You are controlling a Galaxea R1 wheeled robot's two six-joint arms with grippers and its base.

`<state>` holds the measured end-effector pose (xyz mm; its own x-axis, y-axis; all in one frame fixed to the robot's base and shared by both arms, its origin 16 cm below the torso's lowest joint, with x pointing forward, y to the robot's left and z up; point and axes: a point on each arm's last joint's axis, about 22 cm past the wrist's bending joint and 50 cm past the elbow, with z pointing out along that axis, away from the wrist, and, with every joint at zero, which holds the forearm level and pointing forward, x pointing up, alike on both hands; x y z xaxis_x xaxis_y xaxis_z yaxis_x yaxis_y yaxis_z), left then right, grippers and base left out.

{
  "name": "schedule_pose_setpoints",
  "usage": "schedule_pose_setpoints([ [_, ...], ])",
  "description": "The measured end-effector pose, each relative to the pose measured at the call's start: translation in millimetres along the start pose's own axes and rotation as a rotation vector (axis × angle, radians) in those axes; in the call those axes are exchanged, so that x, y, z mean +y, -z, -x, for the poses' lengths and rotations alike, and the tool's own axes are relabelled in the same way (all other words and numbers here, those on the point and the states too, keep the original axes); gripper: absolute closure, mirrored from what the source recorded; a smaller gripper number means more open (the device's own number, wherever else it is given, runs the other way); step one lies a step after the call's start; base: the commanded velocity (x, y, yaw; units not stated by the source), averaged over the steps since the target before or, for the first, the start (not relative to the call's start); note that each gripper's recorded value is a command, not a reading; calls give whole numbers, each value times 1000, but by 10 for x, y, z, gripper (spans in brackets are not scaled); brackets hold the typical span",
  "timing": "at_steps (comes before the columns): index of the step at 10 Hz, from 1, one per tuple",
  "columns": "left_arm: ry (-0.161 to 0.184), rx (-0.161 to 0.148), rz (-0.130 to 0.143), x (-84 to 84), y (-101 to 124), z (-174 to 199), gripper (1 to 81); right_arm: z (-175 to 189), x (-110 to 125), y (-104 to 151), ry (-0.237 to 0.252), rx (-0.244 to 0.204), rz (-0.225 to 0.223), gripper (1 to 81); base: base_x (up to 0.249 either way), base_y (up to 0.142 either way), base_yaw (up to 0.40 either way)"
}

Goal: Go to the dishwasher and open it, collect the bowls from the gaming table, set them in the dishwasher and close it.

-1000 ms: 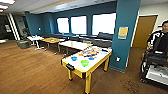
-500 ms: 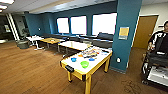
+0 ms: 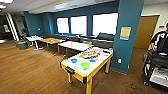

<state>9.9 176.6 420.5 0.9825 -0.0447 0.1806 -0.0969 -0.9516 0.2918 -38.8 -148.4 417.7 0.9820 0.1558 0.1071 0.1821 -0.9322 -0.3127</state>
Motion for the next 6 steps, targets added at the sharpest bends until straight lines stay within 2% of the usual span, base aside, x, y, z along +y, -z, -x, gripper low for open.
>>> schedule_pose_setpoints([
  [5, 1, -6, -2, -12, 6, 41, 10, 13, -19, -3, -1, -1, -2, 10, 87, 0, 0],
  [6, 0, -4, -3, -22, 7, 26, 10, 1, -20, -4, 0, 1, -2, 10, 85, 61, 0],
])
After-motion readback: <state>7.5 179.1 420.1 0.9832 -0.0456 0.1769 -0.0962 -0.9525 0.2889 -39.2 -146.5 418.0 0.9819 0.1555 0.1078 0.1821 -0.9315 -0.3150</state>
